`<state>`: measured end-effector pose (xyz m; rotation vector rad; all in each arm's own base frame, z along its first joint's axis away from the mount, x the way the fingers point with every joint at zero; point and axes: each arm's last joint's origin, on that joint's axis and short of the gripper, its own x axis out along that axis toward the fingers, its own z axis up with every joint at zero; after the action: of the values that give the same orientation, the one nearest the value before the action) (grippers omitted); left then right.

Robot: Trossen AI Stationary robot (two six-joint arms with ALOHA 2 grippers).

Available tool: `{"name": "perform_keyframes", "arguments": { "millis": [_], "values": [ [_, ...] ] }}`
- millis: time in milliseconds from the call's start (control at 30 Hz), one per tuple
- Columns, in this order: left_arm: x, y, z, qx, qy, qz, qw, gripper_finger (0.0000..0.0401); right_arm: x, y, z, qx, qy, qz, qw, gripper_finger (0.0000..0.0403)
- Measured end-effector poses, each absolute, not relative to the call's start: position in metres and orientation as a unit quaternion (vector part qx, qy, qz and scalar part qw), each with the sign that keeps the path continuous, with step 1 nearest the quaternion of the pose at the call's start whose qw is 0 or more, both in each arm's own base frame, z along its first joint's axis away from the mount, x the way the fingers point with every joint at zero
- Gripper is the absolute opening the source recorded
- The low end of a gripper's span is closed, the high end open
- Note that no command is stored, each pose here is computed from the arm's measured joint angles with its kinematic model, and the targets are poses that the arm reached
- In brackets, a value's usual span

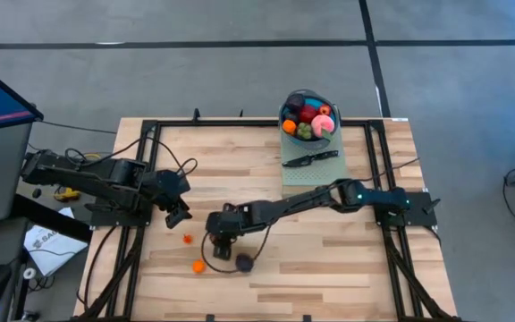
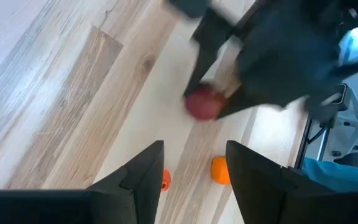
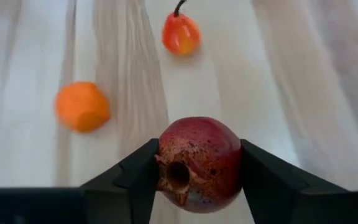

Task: Pick & Place Fruit
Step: Put the red pomegranate into the blue strainer bowl on the shelf

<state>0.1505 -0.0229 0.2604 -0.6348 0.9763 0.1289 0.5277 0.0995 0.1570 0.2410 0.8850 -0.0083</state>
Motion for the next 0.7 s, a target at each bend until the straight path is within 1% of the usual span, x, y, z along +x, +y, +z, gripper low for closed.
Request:
{"name": "perform_keyframes", "arguments": {
  "millis": [133, 267, 367, 533, 633, 700],
  "values": [
    [0.151, -0.023, 0.261, -0.298, 0.458, 0.063, 0.835, 0.0169, 0.508, 0.099, 0.201, 0.122, 0.448, -0.018, 0.886, 0.0191],
    [0.151, -0.022, 0.261, -0.294, 0.454, 0.073, 0.838, 0.0169, 0.478, 0.099, 0.261, 0.112, 0.446, -0.029, 0.888, 0.0182],
    [0.152, -0.022, 0.261, -0.293, 0.448, 0.078, 0.841, 0.0169, 0.448, 0.090, 0.307, 0.115, 0.447, -0.044, 0.886, 0.0185],
    [0.152, -0.022, 0.261, -0.292, 0.443, 0.081, 0.844, 0.0169, 0.391, 0.044, 0.377, 0.116, 0.422, -0.147, 0.887, 0.0205],
    [0.153, -0.021, 0.262, -0.290, 0.438, 0.086, 0.846, 0.0169, 0.362, 0.008, 0.404, 0.133, 0.403, -0.212, 0.880, 0.0209],
    [0.153, -0.021, 0.262, -0.289, 0.438, 0.087, 0.847, 0.0169, 0.346, -0.018, 0.416, 0.149, 0.396, -0.250, 0.871, 0.0206]
  ]
}}
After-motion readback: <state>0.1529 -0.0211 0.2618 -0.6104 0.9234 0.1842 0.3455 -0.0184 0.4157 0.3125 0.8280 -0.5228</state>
